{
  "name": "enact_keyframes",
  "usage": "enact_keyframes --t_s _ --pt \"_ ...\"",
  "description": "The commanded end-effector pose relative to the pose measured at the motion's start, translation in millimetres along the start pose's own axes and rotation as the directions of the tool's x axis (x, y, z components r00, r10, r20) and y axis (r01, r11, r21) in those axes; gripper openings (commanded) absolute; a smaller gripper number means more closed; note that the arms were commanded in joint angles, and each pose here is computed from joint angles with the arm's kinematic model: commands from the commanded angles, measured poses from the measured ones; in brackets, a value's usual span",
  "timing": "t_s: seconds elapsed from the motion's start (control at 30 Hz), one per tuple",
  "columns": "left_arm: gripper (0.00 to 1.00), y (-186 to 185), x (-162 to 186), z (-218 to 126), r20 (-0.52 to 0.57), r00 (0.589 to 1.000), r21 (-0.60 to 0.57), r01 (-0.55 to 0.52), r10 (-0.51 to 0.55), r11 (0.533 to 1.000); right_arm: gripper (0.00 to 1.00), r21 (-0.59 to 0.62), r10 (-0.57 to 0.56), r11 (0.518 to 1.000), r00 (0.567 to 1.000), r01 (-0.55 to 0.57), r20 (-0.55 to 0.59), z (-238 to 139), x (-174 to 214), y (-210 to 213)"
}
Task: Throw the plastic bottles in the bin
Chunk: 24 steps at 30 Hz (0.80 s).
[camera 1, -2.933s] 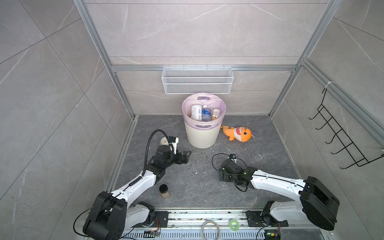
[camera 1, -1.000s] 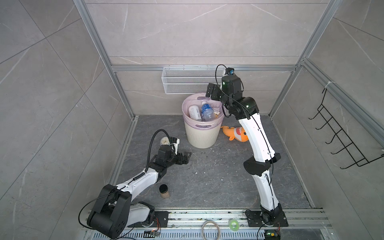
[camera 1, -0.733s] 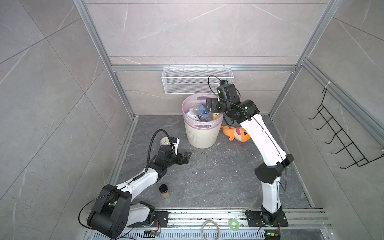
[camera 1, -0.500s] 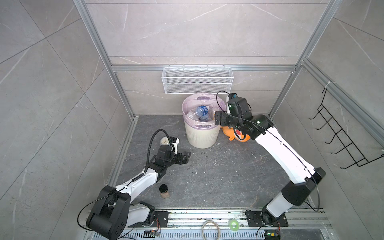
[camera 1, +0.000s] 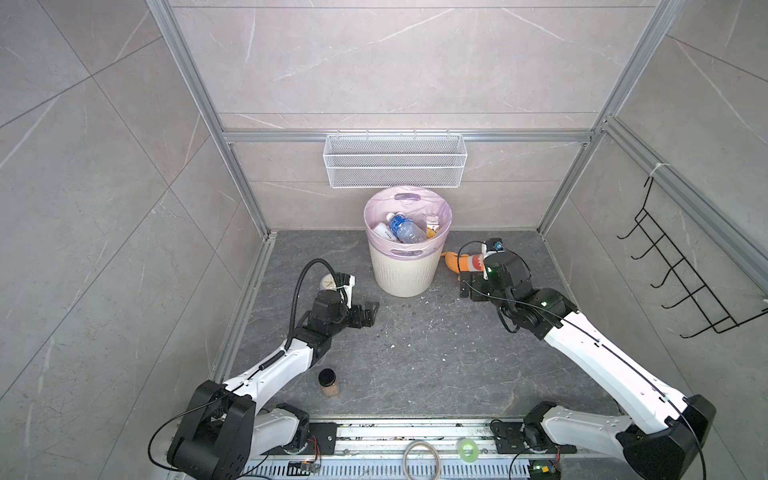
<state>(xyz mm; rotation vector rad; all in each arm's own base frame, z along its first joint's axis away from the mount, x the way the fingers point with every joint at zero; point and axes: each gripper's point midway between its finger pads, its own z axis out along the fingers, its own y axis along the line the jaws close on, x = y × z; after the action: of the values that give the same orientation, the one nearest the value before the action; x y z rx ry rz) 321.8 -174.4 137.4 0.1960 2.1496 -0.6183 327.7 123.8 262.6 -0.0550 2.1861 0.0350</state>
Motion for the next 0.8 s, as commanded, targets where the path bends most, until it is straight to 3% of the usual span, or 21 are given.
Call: enact_keyframes --t_s 0.0,0.43,0.77 --pt "1.0 5.1 -15.8 -8.1 0.051 0.998 -0.046 -0.029 0.031 0.999 1.0 0.063 0.026 0.998 0.997 -0.031 0.077 -8.1 -2.7 -26.0" --pt "1.0 43.6 -44.2 -42.4 0.189 0.981 -0.283 0.012 0.043 0.959 1.0 0.19 -0.025 0.982 0.988 -0.005 0.153 37.8 61.6 -61.7" --pt "1.0 58.8 -51.9 -54.3 0.173 0.965 -0.36 -0.124 0.196 0.925 1.0 0.234 -0.129 0.969 0.972 0.081 0.198 77.9 80.5 -65.0"
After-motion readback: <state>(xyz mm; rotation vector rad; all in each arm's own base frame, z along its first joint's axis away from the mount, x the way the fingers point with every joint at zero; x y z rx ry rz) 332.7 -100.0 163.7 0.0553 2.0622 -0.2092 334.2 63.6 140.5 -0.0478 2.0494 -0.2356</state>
